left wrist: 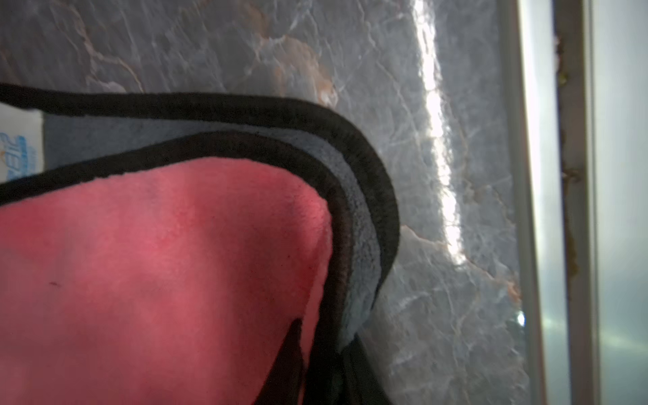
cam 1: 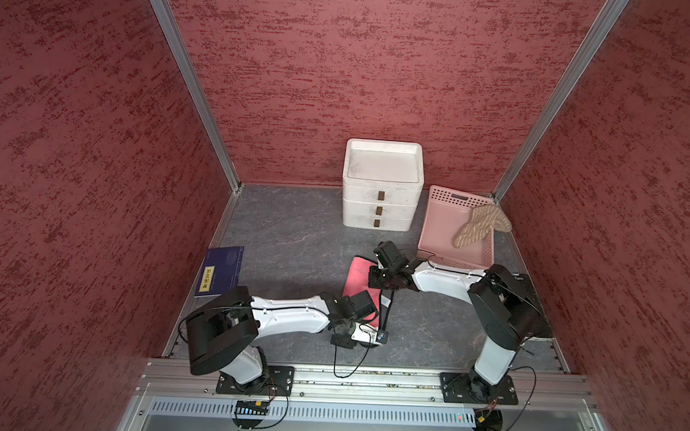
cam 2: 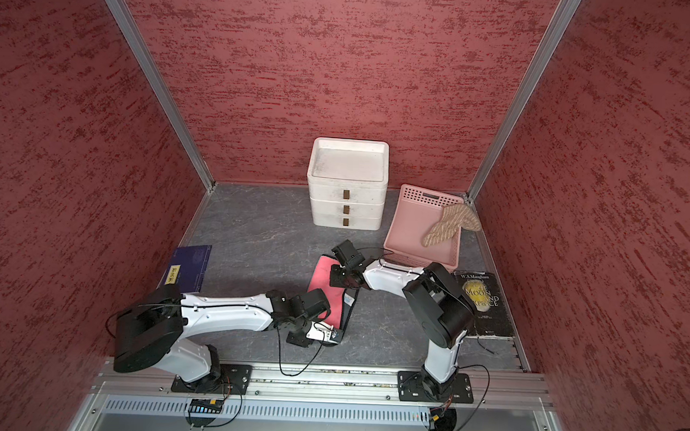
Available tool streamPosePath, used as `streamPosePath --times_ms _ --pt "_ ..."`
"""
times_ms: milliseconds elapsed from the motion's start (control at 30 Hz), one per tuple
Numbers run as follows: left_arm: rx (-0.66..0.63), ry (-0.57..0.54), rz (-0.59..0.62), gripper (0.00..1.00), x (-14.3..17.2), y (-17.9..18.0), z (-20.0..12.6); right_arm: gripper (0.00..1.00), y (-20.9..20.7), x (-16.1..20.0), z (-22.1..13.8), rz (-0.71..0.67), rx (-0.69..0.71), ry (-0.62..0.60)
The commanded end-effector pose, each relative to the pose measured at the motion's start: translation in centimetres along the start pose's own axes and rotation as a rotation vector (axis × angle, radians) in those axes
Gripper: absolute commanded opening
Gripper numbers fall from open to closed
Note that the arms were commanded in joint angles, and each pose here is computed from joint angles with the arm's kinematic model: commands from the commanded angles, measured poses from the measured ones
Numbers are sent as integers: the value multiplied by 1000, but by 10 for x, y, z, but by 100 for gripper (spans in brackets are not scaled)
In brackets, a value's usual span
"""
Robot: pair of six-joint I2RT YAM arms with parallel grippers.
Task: Fold the square dishcloth
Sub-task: Fold the cleaning item at the center of the board.
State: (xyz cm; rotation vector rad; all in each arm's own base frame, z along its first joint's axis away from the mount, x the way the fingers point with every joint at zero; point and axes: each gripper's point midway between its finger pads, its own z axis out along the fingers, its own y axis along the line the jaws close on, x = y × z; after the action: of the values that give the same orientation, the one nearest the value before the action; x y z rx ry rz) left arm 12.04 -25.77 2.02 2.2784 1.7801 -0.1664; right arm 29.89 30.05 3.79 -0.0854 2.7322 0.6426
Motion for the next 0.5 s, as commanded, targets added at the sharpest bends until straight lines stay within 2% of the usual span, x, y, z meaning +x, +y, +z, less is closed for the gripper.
streamPosePath --times_ms 0,167,400,467 --pt "74 3 -23 17 12 -23 -19 4 37 4 -18 -73 -63 -8" --pt "90 -39 -41 17 13 -36 -56 4 80 42 -16 -109 -195 44" --pt "114 -53 -55 17 19 -54 -94 0 89 113 7 -117 -208 177" --pt "116 -41 -62 17 22 -57 -101 0 91 128 3 -108 -257 224"
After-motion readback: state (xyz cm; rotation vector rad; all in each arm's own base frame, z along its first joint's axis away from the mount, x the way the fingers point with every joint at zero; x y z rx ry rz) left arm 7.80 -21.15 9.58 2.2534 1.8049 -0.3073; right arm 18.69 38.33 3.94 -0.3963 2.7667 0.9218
